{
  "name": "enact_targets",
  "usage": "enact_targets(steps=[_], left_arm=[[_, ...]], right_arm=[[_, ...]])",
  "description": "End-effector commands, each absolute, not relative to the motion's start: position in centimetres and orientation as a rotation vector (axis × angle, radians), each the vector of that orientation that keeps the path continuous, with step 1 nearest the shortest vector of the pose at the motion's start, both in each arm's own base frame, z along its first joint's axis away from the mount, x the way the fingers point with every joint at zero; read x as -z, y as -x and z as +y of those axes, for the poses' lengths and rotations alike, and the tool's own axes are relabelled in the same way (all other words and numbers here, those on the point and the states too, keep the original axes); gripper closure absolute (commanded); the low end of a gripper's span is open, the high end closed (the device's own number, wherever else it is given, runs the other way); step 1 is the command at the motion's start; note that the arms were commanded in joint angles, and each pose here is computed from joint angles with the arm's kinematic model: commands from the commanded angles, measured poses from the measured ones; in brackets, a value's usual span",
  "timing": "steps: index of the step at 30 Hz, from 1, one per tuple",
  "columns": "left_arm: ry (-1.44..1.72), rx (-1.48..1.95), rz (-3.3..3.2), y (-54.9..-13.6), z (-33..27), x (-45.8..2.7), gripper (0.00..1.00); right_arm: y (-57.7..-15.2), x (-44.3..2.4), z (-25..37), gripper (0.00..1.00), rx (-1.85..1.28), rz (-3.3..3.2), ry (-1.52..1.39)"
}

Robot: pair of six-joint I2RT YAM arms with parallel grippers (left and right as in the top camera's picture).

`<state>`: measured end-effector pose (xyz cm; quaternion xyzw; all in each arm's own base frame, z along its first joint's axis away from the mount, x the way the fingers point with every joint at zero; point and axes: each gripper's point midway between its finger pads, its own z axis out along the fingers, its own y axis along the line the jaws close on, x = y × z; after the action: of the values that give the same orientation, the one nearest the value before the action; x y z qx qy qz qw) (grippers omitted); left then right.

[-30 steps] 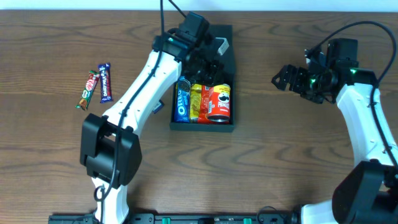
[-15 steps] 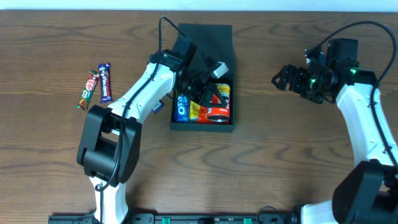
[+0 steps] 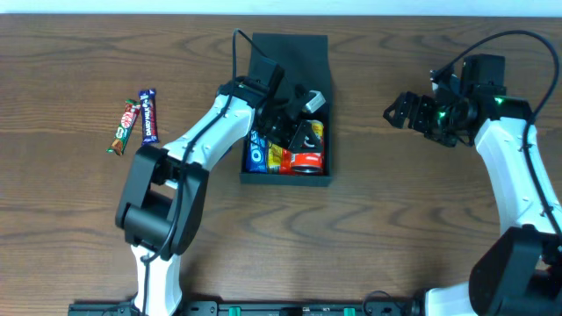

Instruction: Pack container

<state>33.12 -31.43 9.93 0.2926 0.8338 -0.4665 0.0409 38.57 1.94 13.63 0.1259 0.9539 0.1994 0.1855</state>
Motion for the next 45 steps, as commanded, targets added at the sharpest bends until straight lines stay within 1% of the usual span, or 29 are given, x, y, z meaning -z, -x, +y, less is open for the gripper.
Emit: enact_targets(steps=[1, 5, 13, 17, 19, 23, 26, 32, 35, 38, 45], left_arm=[[-0.824, 1.450, 2.657, -32.9, -31.2, -7.1, 0.94], [-0.808, 1.515, 2.659, -32.6, -31.6, -6.6, 0.94], [-0.776, 1.622, 2.603, -33.0, -32.3, -8.2, 0.94], [-0.775, 1.638, 2.554, -34.4, -32.6, -10.8, 0.94], [-0.783, 1.615, 2.515, -35.5, -32.5, -13.3, 0.94], [-0.801, 1.496, 2.492, -36.8, -31.9, -16.2, 0.94], [-0.777, 1.326, 2.513, -37.6, -30.2, -17.6, 0.94], [-0.610, 0.919, 2.734, -38.6, -23.7, -15.9, 0.94], [-0.539, 0.903, 2.779, -38.8, -21.9, -15.1, 0.94], [-0.416, 0.837, 2.858, -38.9, -20.2, -13.0, 0.94], [-0.272, 0.858, 2.966, -36.9, -21.0, -9.2, 0.94]], right_arm=[[-38.9, -14.8, 1.9, 0.01, -0.568, 2.657, -0.330], [-38.9, -14.8, 1.9, 0.01, -0.569, 2.658, -0.330], [-39.0, -14.8, 1.9, 0.01, -0.568, 2.652, -0.328], [-39.0, -14.8, 1.9, 0.01, -0.568, 2.653, -0.328], [-39.0, -14.8, 1.9, 0.01, -0.568, 2.653, -0.328], [-39.0, -14.8, 1.9, 0.01, -0.567, 2.654, -0.328], [-39.0, -14.8, 1.9, 0.01, -0.567, 2.654, -0.328], [-39.0, -14.8, 1.9, 0.01, -0.567, 2.653, -0.327], [-39.1, -14.8, 1.9, 0.01, -0.567, 2.650, -0.327], [-39.2, -14.9, 1.9, 0.01, -0.566, 2.643, -0.324], [-39.6, -15.1, 1.9, 0.01, -0.564, 2.628, -0.317]])
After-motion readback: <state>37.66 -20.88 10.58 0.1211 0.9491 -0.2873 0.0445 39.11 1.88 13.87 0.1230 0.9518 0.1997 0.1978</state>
